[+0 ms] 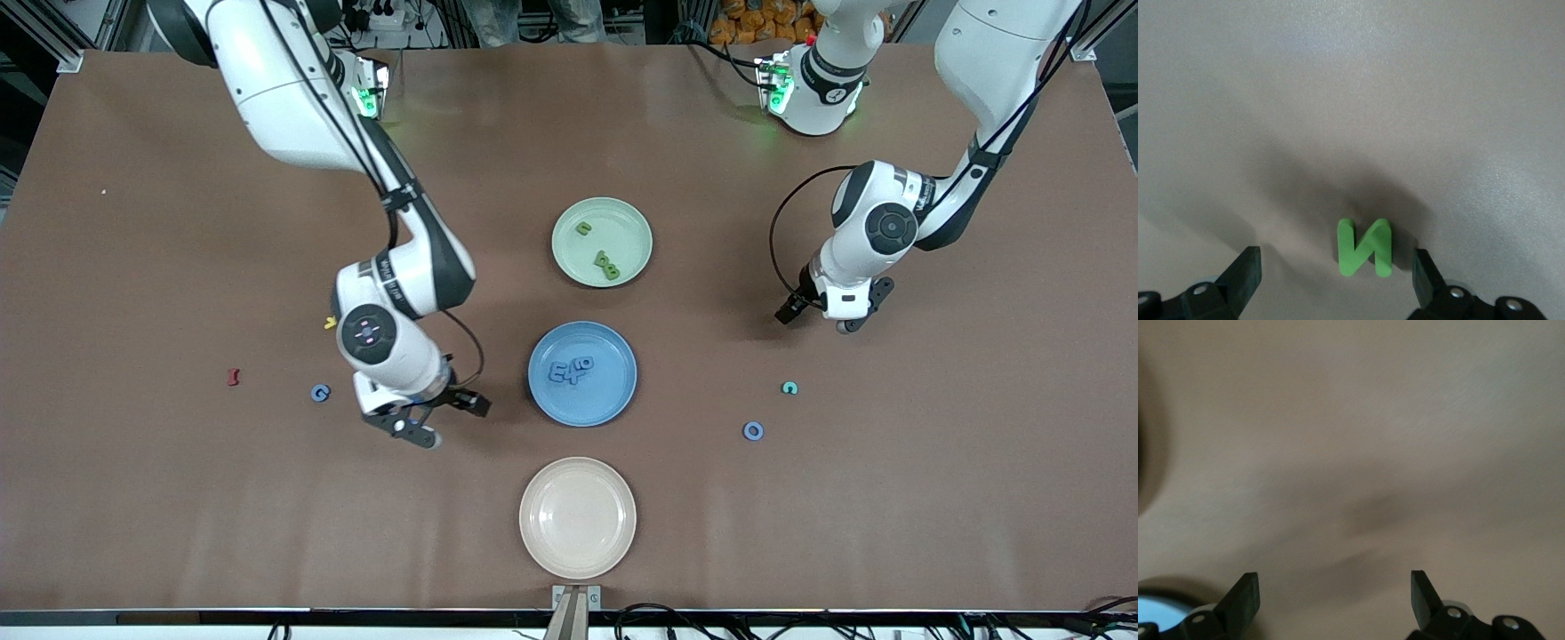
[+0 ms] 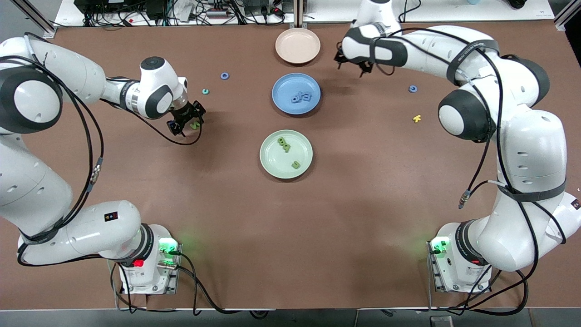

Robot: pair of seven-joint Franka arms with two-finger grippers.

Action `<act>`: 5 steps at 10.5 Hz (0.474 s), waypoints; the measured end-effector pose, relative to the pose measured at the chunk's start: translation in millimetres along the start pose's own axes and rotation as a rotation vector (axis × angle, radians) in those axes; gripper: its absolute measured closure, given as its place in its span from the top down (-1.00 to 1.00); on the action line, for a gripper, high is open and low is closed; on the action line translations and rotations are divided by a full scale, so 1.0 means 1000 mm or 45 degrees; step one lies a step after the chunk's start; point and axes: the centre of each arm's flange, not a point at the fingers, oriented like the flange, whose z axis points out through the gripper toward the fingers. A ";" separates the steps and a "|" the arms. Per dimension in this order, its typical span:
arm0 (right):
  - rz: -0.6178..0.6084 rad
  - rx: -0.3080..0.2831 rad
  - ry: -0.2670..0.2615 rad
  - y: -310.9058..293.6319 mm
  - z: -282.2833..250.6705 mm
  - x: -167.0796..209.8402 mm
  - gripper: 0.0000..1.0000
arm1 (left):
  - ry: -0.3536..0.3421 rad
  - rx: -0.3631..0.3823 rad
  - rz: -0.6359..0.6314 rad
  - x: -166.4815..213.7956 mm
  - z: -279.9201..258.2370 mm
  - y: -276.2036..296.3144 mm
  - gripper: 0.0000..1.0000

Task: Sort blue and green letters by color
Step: 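Carry the green N to the green plate while the right gripper grasps G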

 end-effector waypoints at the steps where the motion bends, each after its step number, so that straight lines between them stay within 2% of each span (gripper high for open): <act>1: -0.053 -0.032 -0.013 0.020 -0.003 0.016 1.00 | 0.002 -0.007 0.000 0.000 0.000 0.000 1.00; 4: -0.196 -0.097 -0.045 0.081 -0.020 0.059 1.00 | 0.008 -0.035 -0.007 0.002 0.002 0.001 1.00; 5: -0.248 -0.097 -0.049 0.100 -0.025 0.068 1.00 | 0.007 -0.041 -0.014 0.004 0.004 0.000 0.87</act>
